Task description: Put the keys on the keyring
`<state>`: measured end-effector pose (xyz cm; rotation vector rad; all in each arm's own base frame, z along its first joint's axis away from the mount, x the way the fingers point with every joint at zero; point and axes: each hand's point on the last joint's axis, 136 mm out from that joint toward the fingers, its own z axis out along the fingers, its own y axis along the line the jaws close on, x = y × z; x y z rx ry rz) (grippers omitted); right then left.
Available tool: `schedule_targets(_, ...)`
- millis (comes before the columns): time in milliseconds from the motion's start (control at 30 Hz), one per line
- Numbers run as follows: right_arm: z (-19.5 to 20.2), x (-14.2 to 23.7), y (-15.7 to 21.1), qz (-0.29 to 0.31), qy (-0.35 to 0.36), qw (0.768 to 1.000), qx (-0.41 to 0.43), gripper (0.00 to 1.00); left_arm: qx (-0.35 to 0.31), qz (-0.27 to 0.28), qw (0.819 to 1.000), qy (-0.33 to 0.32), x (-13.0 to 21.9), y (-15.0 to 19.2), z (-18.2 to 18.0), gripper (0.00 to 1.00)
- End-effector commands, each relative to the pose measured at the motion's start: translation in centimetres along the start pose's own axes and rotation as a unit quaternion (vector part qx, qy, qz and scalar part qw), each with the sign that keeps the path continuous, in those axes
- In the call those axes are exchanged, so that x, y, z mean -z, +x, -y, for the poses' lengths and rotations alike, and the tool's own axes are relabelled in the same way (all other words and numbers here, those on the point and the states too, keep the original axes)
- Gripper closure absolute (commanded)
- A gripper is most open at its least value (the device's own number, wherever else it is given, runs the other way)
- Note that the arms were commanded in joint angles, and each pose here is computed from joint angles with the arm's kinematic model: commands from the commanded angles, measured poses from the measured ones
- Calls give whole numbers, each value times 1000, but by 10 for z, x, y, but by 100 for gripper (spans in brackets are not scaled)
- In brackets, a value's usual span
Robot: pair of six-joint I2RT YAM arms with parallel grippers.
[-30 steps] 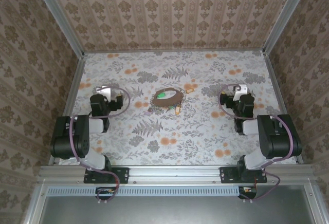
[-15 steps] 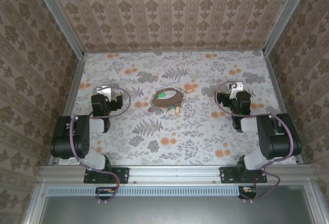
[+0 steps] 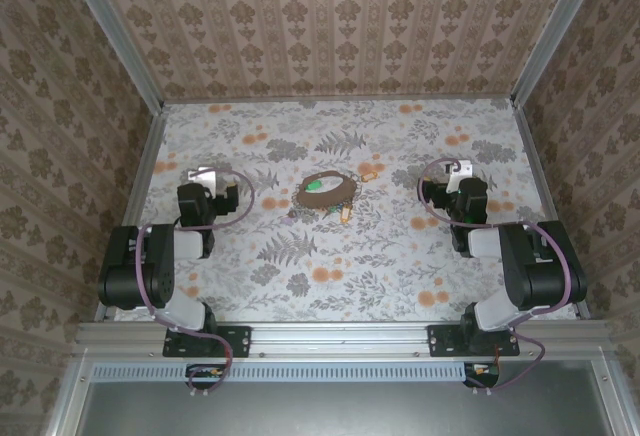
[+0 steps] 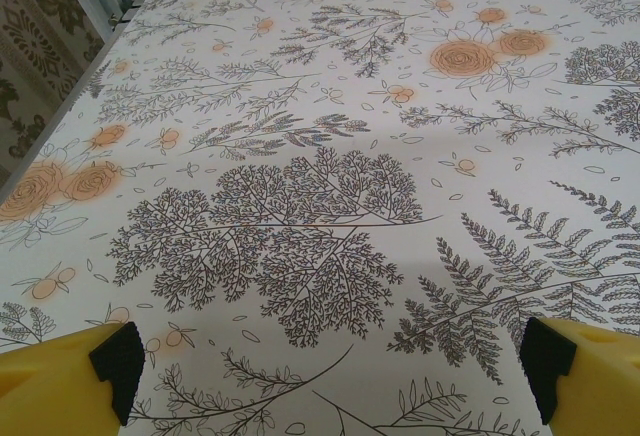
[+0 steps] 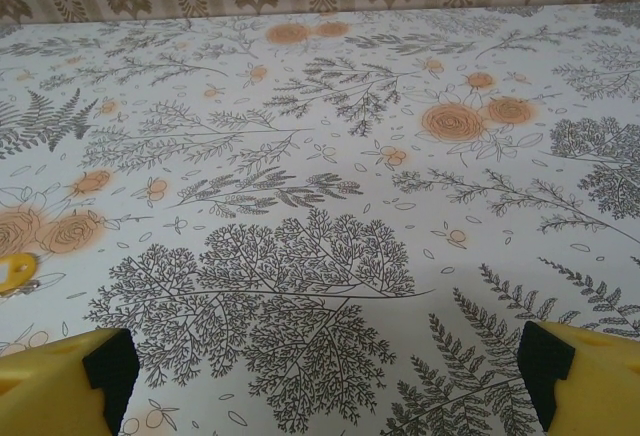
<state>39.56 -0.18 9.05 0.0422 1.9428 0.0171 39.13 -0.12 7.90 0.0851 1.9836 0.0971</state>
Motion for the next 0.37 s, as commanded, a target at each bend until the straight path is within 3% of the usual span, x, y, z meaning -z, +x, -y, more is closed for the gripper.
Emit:
schedule_targets(0,0,-3,-8,6,-1,1000,1,0,0,26,1000,-5,-1,-17,-1,0)
schedule_targets(333,-1,-2,-8,9,-1,1000,2,0,-1,26,1000,-5,-1,-17,-1,0)
